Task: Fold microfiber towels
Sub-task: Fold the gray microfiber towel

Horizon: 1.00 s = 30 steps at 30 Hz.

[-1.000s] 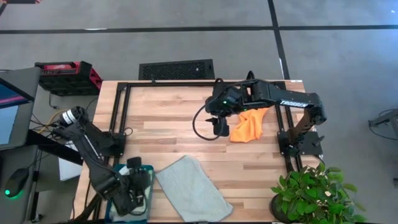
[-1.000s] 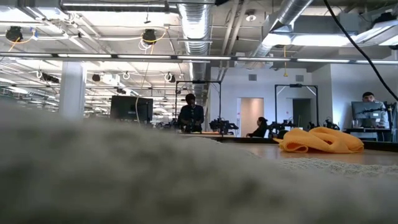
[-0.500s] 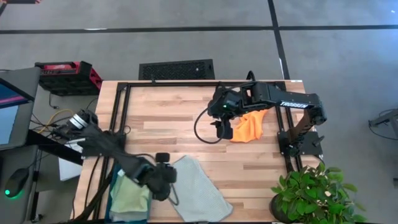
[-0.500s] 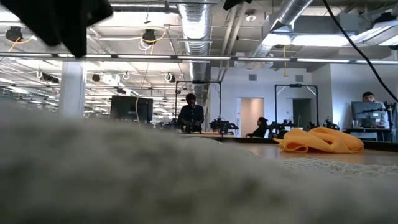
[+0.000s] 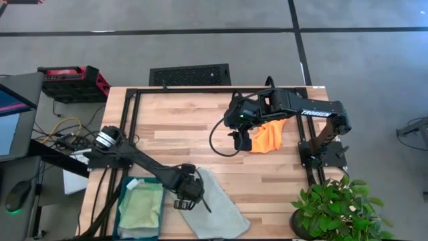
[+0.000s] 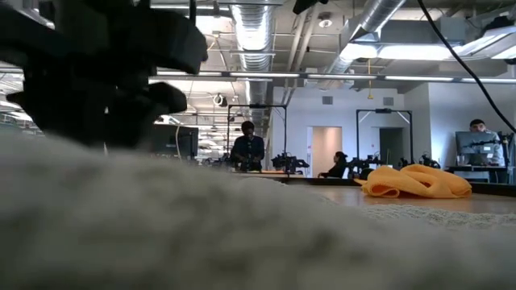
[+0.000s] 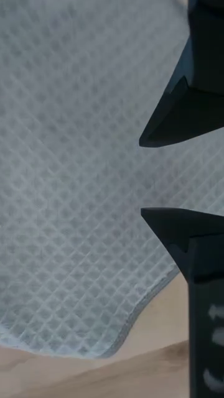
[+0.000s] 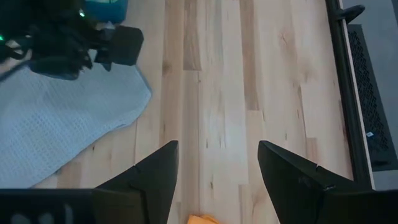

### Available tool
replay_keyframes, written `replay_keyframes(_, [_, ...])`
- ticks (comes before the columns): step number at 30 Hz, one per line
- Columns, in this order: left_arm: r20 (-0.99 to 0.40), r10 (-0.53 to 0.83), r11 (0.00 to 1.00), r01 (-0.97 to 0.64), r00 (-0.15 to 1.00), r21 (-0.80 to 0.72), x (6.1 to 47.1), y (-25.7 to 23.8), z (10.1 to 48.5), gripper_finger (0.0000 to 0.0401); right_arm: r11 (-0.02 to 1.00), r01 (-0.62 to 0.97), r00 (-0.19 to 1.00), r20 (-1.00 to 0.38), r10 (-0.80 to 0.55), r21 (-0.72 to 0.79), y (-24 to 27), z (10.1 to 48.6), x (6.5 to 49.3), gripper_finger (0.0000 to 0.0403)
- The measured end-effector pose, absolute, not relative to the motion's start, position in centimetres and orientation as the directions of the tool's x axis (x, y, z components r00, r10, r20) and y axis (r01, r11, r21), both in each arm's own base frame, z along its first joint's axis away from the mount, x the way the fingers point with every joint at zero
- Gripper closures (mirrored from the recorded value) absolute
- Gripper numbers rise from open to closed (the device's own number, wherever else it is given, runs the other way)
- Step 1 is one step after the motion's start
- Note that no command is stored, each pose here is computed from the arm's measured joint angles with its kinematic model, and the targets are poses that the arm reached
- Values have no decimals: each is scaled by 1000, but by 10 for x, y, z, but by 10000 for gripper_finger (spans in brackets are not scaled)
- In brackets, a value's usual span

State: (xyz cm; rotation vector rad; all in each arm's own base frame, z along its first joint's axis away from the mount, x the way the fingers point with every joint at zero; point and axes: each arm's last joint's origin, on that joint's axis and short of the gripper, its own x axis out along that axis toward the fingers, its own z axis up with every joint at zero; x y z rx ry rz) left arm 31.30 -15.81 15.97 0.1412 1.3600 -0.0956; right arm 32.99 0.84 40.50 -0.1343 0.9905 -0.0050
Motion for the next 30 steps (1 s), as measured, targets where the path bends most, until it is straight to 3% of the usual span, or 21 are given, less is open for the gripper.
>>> replay_keyframes(19, [-985, -57, 991, 129, 163, -36, 325, -120, 143, 239, 991, -60, 542, -838, -66, -116, 8, 405, 329, 159])
replay_keyframes(30, [-986, -23, 993, 120, 167, -2, 327, -108, 142, 239, 991, -60, 543, -837, -66, -117, 8, 405, 329, 159])
